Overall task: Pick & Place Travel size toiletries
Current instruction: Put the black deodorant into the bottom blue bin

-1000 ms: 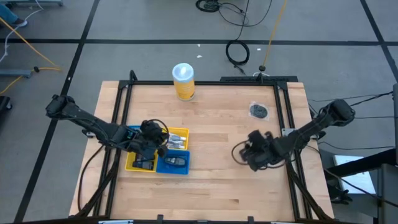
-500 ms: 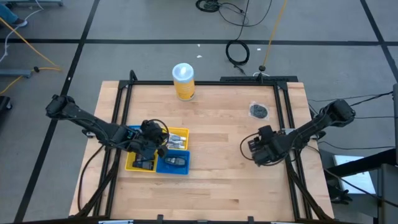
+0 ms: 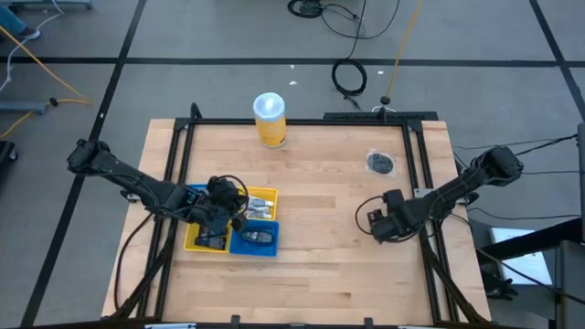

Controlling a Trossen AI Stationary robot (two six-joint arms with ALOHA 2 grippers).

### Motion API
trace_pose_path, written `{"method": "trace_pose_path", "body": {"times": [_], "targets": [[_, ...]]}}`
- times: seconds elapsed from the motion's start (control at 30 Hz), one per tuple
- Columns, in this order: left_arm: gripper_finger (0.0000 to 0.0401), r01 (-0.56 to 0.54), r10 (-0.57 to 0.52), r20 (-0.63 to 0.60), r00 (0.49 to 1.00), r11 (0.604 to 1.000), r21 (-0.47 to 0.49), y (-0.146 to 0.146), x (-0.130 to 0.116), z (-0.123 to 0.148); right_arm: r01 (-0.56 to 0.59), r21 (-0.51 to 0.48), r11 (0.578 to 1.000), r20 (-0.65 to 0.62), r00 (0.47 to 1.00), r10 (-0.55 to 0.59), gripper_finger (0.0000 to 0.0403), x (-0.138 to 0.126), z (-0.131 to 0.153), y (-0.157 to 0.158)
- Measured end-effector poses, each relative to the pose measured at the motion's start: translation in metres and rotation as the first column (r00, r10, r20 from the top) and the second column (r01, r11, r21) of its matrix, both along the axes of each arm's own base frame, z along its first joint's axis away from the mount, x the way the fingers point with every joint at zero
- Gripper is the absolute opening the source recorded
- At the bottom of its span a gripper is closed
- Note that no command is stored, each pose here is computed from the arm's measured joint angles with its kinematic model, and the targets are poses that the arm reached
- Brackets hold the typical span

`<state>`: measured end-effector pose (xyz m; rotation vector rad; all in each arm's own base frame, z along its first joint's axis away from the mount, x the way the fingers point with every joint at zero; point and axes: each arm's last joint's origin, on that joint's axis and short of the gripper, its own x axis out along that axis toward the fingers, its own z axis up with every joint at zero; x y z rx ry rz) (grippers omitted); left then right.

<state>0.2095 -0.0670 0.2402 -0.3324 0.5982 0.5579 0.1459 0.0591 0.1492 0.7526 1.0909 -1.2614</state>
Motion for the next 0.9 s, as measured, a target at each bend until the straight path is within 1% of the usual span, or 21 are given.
{"method": "trace_pose_path", "body": {"times": [0.07, 0.2, 0.27, 0.33, 0.4, 0.5, 0.53, 0.57, 0.63, 0.73, 0.83, 0.9], "targets": [[0.002, -0.001, 0.001, 0.001, 1.0, 1.0, -0.001, 0.0, 0.0, 0.0, -0.011, 0.018, 1.0, 0.027, 1.0, 0.01, 0.0316, 0.003, 0.0, 0.002], [0.0011, -0.001, 0.001, 0.001, 1.0, 1.0, -0.001, 0.0, 0.0, 0.0, -0.08, 0.061, 0.995, 0.097, 0.993, 0.074, 0.0307, 0.01, -0.004, 0.007], [0.0004, -0.001, 0.001, 0.003, 1.0, 1.0, -0.001, 0.0, 0.0, 0.0, -0.14, 0.072, 0.988, 0.147, 0.981, 0.128, 0.0305, 0.015, -0.005, 0.009], [0.0002, -0.001, 0.001, 0.005, 1.0, 1.0, -0.003, 0.0, 0.0, 0.0, -0.219, 0.04, 0.975, 0.199, 0.958, 0.207, 0.0305, 0.022, -0.005, 0.01], [0.0006, -0.001, 0.001, 0.006, 1.0, 1.0, -0.003, 0.0, 0.0, 0.0, -0.307, -0.006, 0.952, 0.234, 0.925, 0.3, 0.0305, 0.029, -0.003, 0.01], [0.0017, -0.002, 0.002, 0.006, 1.0, 1.0, -0.003, 0.0, 0.0, 0.0, -0.461, -0.044, 0.886, 0.209, 0.863, 0.459, 0.0304, 0.034, 0.003, 0.011], [0.0019, -0.002, 0.002, 0.006, 1.0, 1.0, -0.003, 0.0, 0.0, 0.0, -0.5, -0.033, 0.865, 0.197, 0.845, 0.496, 0.0304, 0.033, 0.005, 0.013], [0.002, -0.002, 0.002, 0.006, 1.0, 1.0, -0.003, 0.0, 0.0, 0.0, -0.519, 0.004, 0.854, 0.186, 0.84, 0.51, 0.0304, 0.032, 0.008, 0.014], [0.0019, -0.002, 0.002, 0.006, 1.0, 1.0, -0.002, 0.0, 0.0, 0.0, -0.523, 0.072, 0.849, 0.162, 0.846, 0.508, 0.0304, 0.029, 0.014, 0.016], [0.0009, -0.005, 0.005, 0.007, 1.0, 1.0, -0.001, 0.0, 0.001, 0.0, -0.485, 0.158, 0.86, 0.076, 0.874, 0.479, 0.0304, 0.022, 0.022, 0.017], [0.0002, -0.005, 0.005, 0.008, 1.0, 1.0, -0.002, 0.0, 0.001, 0.0, -0.401, 0.227, 0.888, -0.057, 0.904, 0.423, 0.0304, 0.009, 0.026, 0.013], [0.0005, -0.005, 0.005, 0.008, 1.0, 1.0, -0.002, 0.0, 0.001, 0.0, -0.327, 0.275, 0.904, -0.135, 0.918, 0.373, 0.0304, 0.002, 0.028, 0.012]]}}
